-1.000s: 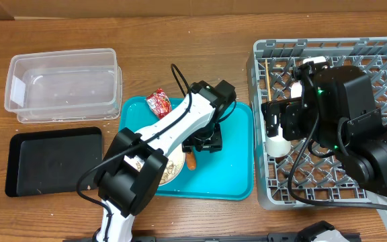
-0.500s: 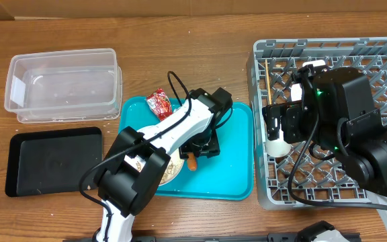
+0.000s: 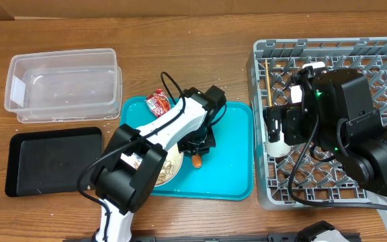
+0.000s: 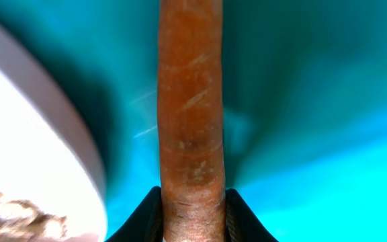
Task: Sort waste into correct bins and load items into the dishwasher
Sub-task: 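Lift the carrot and carry it left to the black tray, then open the left gripper to drop the carrot on the black tray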
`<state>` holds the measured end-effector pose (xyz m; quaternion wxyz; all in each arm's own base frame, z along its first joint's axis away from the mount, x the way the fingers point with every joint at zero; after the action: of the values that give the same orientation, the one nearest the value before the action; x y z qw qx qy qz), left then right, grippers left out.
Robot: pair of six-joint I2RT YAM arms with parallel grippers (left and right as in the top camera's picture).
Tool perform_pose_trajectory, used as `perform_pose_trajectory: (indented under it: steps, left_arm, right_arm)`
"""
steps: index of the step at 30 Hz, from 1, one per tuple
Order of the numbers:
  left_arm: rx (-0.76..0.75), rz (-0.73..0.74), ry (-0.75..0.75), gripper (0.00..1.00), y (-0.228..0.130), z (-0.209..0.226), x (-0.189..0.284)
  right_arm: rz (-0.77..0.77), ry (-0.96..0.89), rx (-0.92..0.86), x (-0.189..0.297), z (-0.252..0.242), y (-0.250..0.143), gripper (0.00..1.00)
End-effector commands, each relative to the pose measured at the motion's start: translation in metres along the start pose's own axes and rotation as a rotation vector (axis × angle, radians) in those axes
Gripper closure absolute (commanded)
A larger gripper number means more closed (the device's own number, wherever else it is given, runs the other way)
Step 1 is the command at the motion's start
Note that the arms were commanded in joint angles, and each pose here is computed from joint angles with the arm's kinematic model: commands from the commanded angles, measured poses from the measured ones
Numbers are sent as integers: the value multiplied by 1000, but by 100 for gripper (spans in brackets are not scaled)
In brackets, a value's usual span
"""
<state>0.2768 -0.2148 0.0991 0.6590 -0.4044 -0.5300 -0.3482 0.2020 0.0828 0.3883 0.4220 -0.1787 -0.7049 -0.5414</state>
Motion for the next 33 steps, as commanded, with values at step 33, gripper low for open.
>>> perform_pose_trajectory:
  steps: [33]
  left_arm:
    - [837,-193,2,75,58,276,95]
  right_arm:
    - [15,-2,-9,3,-1,-3,0]
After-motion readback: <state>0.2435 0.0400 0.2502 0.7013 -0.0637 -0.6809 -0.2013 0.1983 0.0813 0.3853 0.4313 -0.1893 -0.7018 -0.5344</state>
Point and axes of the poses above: each gripper's point midway between its finger pads, its own x axis back along the fingers, its own z axis along the line the jaws close on, y = z × x, the point moved 9 cm from there along x, back along the fingers, and after that the axes turned 14 degrees about x, right-handed, at the moved point
